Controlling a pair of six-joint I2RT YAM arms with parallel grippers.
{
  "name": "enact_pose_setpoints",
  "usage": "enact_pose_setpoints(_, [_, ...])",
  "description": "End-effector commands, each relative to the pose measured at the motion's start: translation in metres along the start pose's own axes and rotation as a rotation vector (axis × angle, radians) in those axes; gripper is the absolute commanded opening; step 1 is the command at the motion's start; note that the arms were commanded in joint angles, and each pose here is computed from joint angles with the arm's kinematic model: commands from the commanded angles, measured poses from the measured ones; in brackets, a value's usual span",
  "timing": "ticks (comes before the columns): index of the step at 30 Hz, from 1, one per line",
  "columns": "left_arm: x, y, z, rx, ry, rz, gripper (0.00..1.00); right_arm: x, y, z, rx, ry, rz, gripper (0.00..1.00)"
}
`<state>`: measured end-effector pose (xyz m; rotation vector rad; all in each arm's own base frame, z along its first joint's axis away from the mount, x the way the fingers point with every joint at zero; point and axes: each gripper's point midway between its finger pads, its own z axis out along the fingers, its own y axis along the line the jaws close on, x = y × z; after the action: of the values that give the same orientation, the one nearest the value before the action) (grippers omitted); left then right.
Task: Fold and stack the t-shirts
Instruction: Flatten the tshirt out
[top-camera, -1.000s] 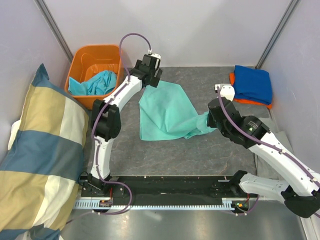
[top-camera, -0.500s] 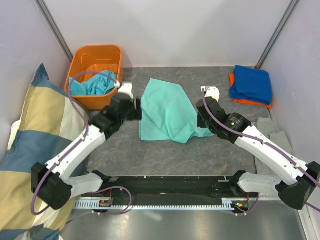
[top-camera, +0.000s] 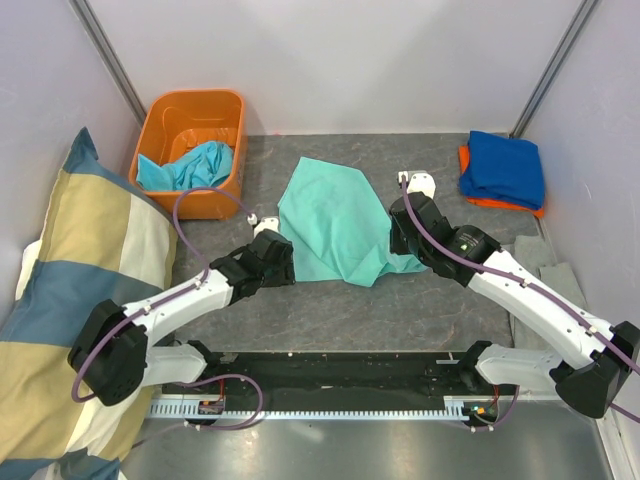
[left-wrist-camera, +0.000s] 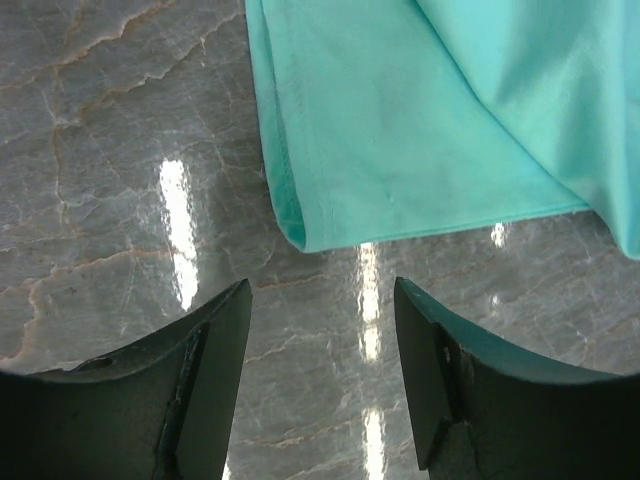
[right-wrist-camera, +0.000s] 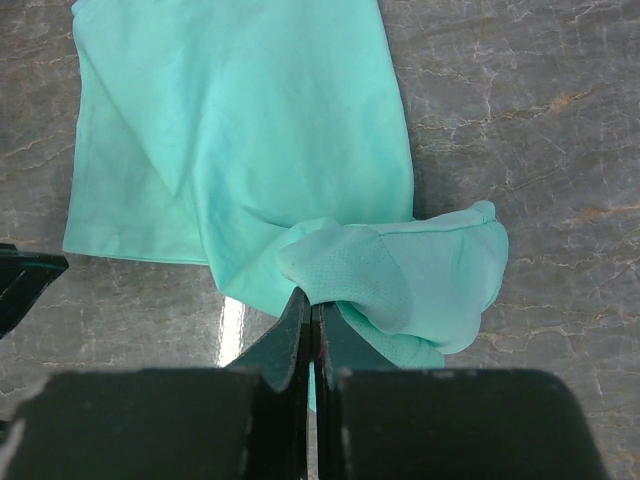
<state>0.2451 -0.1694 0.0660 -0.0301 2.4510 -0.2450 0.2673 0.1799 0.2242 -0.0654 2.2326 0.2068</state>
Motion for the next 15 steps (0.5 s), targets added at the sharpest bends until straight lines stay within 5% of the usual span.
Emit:
enact_pose_setpoints(1, [-0.028,-0.010,0.010,-0.004,-0.111,-0.062,0.66,-0.002,0.001,-0.002,-0.012,-0.016,0.015,0.00])
enact_pose_setpoints(15, [-0.026,-0.012,0.047,-0.068,-0.090,-0.035,0.47,0.002,-0.003,-0.004,-0.001,-0.005,-0.009,0.00])
